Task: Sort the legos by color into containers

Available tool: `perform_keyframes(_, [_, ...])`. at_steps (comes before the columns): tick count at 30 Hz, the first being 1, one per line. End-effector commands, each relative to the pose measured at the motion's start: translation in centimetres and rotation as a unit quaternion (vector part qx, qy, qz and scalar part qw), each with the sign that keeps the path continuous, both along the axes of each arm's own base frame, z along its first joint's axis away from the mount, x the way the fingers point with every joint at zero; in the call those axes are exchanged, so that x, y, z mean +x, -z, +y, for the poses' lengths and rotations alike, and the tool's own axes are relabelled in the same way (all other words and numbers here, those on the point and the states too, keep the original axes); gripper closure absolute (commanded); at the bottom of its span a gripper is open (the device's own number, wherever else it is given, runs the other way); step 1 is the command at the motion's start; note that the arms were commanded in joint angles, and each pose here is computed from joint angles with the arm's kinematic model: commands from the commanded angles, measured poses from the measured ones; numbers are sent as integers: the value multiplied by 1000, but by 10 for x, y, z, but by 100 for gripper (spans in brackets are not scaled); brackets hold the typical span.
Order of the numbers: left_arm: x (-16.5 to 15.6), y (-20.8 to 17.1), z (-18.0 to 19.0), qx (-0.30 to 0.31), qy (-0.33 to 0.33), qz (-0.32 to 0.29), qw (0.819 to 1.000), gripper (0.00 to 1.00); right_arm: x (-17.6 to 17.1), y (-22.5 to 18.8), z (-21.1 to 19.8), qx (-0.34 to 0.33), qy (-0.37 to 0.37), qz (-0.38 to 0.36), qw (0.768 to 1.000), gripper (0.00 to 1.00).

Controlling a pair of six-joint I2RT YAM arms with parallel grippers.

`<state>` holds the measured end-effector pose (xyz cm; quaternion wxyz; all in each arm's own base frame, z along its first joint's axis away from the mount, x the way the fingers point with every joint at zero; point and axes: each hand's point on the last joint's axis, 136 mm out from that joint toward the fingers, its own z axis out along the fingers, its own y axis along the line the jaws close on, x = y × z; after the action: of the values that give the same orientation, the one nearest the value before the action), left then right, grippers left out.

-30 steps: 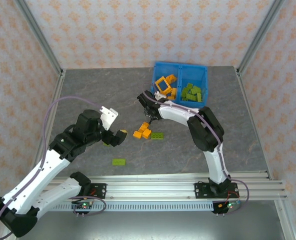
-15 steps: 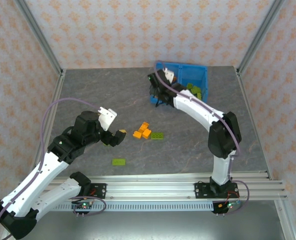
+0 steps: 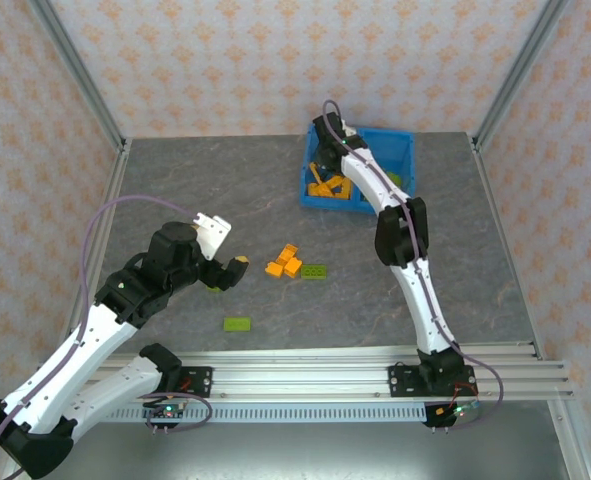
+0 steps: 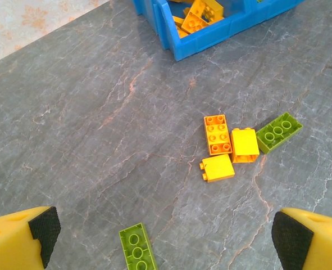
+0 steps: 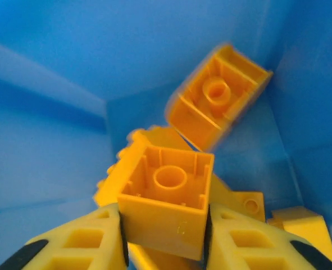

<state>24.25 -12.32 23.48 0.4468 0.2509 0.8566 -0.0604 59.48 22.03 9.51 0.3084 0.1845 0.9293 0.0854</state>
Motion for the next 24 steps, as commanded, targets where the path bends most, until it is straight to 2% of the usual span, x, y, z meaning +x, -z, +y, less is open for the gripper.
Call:
perform_keyframes(1, [4,5,6,16,-12,-4,1000,0,-8,-37,4,7,-21,-7,1000,54])
perform_keyframes(4, [6,6,5,17,-11,1,1000,0,-11,-59,1,8,-20,-22,1000,45])
perform_keyframes(9, [11,7,11,20,-38,2,999,0,-26,-114,-4,24,-25,-52,998,45])
perform_keyframes(13, [19,4,31,24,-107,-8,994,0,-51,-163,-12,39,-31,-81,995,44])
perform_keyframes(16, [24,-5,49,18,-169,-10,985,0,-80,-196,-15,61,-52,-104,991,43])
perform_keyframes(19, [27,-16,54,-19,-221,0,975,0,-118,-221,-19,78,-88,-124,985,36])
perform_keyframes(21, [30,-14,56,-45,-256,17,965,0,-149,-230,-23,86,-116,-133,981,30])
perform_keyframes(24, [33,1,57,-49,-287,52,955,0,-200,-240,-24,108,-166,-150,969,22])
